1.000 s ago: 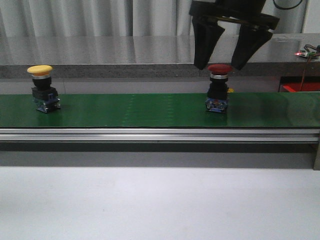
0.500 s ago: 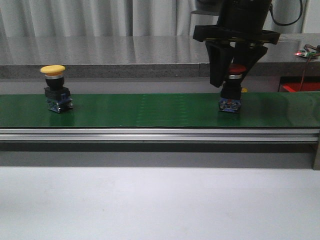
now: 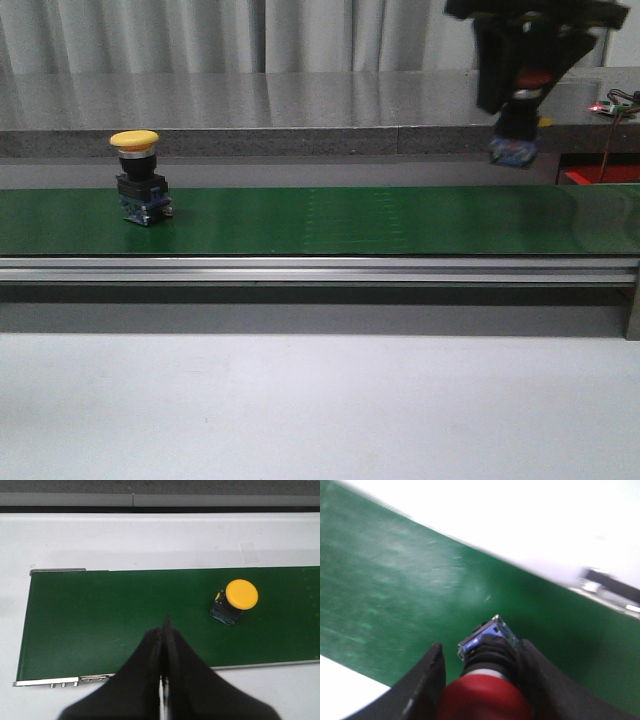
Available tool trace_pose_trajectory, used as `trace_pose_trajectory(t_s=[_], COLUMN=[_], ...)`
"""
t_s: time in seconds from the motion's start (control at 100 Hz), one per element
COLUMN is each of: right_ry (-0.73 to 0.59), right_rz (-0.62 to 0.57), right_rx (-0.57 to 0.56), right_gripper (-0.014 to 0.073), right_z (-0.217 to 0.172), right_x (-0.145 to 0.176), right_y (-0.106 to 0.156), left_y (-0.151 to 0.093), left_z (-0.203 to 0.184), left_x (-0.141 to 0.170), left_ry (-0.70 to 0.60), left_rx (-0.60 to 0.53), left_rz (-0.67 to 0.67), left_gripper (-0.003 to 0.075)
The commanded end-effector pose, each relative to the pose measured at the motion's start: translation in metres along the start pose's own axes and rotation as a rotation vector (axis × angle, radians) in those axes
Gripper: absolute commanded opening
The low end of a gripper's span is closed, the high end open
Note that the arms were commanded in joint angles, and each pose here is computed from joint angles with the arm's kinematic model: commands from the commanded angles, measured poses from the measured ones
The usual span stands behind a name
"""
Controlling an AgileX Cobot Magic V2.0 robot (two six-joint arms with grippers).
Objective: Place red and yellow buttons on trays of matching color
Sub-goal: 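Close the right gripper on the red button and lift it, then carry the red button into the red tray and open the right gripper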
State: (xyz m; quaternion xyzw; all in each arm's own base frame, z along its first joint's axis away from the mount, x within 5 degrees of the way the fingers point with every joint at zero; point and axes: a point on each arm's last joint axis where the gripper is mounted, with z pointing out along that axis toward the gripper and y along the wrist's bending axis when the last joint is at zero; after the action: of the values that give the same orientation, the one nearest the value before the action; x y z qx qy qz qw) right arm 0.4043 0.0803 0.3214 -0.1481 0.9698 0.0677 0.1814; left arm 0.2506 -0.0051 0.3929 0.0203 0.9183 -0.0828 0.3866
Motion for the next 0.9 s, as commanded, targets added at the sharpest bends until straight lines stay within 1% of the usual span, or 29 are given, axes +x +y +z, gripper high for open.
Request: trace_pose_trajectory(t_s=[0.0,0.19,0.41,0.49,0.56,0.69,0.89], right_ry=[-0.036,-0.099,-0.127,-0.184,-0.235,-0.272,-0.297], right_rz=[0.047,0.175,0.346,0.395,0.42,0.421,0.43], right_rx=[0.034,0.106,0.189,0.227,0.246,0.263,0.263], right_gripper=[0.0137,0.0137,0.0137,0.0137,0.0137,0.0137,0.0137], right_z=[-0.057,-0.09,-0.106,-0.112,-0.113,-0.101,-0.058], right_x=[0.013,0.03,0.054,0.059,0.06,0.053,0.039], right_y=[-0.018,-0.066,-0.13,-0.151,-0.163,-0.174,-0.195], left_y=[-0.006,-0.006,-0.006,-0.006,-0.006,-0.006,-0.006], left_z=[-0.016,-0.016,-0.016,-0.016,-0.016,-0.016,-0.016], left_x=[-0.011,-0.011,-0.011,-0.011,-0.011,-0.012,-0.012], left_ry=[-0.115,-0.115,-0.115,-0.117,-0.121,-0.127,-0.129], left_rx=[0.016,0.016,0.016,0.015,0.014,0.014,0.013], left_rz=[0.001,0.001,0.001,0.001,0.001,0.0,0.0], left_gripper=[-0.0019,-0.0019,-0.002,-0.002,-0.0019,-0.002,-0.0019])
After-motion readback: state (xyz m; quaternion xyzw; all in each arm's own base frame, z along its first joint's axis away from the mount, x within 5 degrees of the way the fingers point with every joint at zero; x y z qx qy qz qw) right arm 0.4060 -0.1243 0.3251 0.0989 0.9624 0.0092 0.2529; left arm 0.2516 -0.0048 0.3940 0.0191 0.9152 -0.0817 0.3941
